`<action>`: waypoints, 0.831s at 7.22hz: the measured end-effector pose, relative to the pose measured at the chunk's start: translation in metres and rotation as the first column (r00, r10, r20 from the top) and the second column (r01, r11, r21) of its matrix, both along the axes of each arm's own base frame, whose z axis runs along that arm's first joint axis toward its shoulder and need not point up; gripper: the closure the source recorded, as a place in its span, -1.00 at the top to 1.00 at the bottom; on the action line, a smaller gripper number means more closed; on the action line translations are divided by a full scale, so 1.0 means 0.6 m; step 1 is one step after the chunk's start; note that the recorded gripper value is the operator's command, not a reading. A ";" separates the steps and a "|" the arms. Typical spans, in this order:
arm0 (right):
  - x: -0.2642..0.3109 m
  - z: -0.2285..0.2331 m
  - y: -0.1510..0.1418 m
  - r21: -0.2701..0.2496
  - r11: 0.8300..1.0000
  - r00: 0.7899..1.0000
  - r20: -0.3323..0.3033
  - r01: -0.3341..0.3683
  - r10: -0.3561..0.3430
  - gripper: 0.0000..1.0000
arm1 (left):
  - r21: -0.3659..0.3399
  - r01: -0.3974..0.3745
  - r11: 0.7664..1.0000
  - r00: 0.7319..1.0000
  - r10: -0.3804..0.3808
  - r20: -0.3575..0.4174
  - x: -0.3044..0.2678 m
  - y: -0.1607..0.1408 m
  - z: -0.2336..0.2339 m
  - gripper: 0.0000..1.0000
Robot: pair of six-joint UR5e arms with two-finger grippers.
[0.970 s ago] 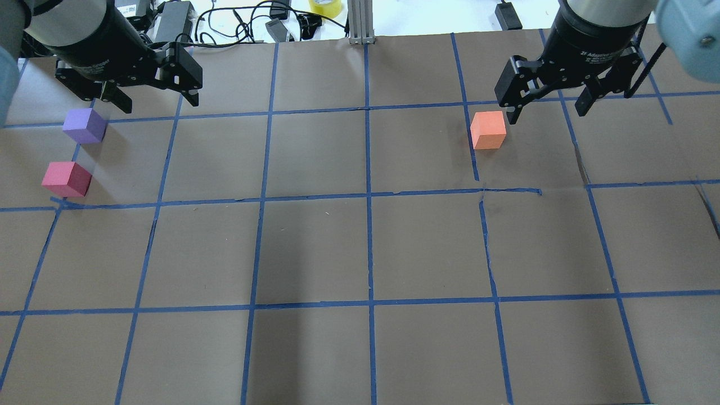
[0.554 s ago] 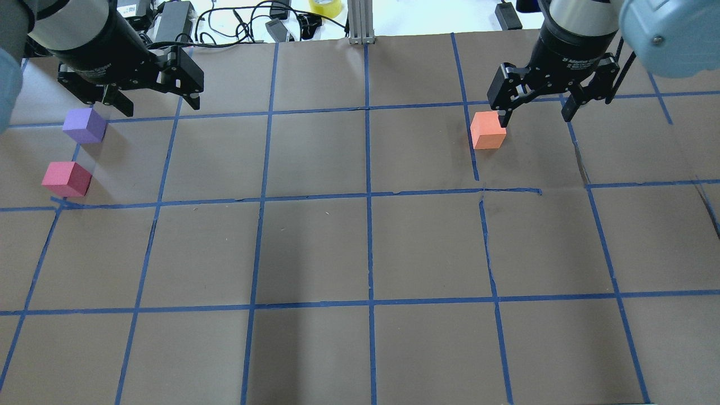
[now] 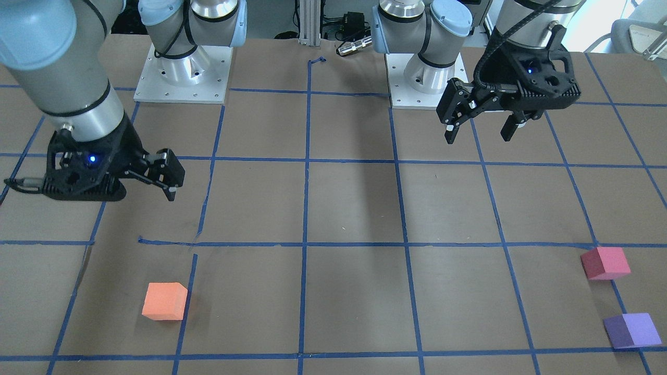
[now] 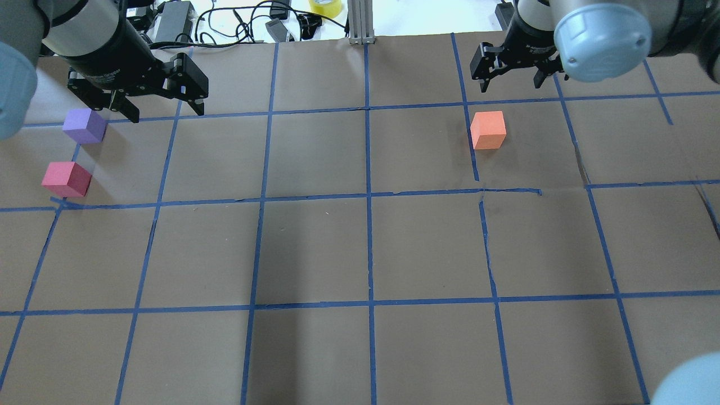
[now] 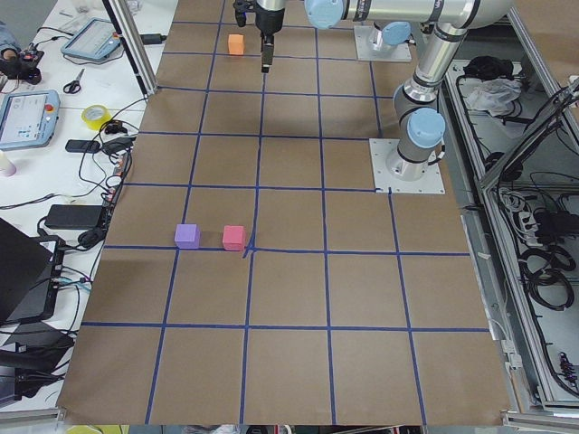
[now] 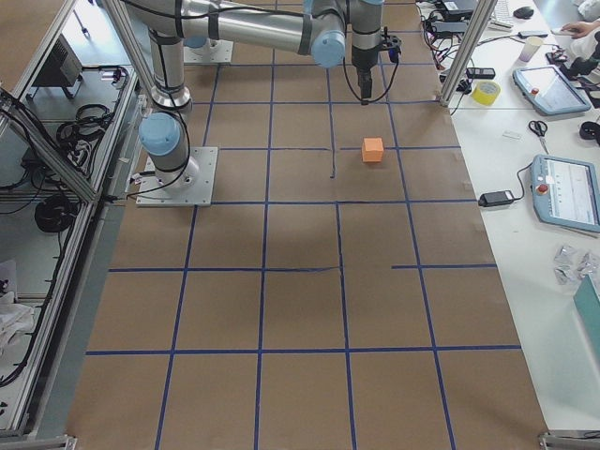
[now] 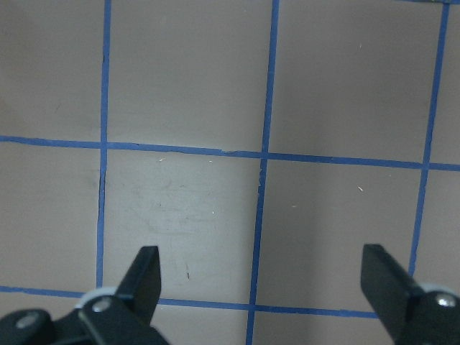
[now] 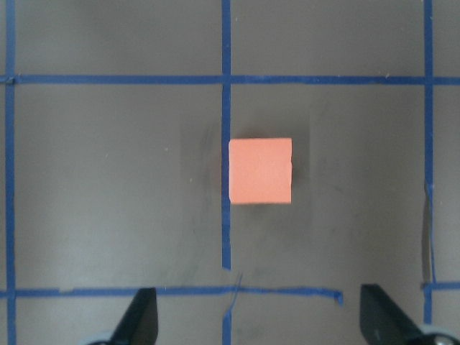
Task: Arrange blocks in a line
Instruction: 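Move the right gripper down over the orange cube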
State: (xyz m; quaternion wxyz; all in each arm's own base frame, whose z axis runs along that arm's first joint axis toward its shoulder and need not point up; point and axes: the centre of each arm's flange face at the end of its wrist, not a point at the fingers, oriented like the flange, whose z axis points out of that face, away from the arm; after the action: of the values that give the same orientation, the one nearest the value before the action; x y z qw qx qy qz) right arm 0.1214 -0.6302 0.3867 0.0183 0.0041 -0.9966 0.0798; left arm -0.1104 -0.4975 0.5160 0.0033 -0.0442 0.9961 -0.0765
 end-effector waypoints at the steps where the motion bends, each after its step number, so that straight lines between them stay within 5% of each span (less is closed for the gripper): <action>1: -0.001 -0.066 -0.045 -0.025 1.000 1.000 -0.001 0.001 -0.001 1.00 | -0.014 0.000 1.000 1.000 0.000 -0.004 -0.001 0.003 0.011 1.00; 6: -0.017 -0.213 -0.131 -0.025 1.000 1.000 -0.004 0.014 -0.014 1.00 | -0.019 0.004 1.000 1.000 -0.004 -0.008 -0.009 0.037 0.037 1.00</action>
State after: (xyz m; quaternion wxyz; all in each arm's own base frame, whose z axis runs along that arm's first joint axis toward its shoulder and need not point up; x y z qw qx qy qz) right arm 0.1112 -0.7090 0.2587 0.0210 -0.0030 -0.9955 0.0921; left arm -0.1157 -0.4753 0.5380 -0.0010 -0.0425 0.9954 -0.0860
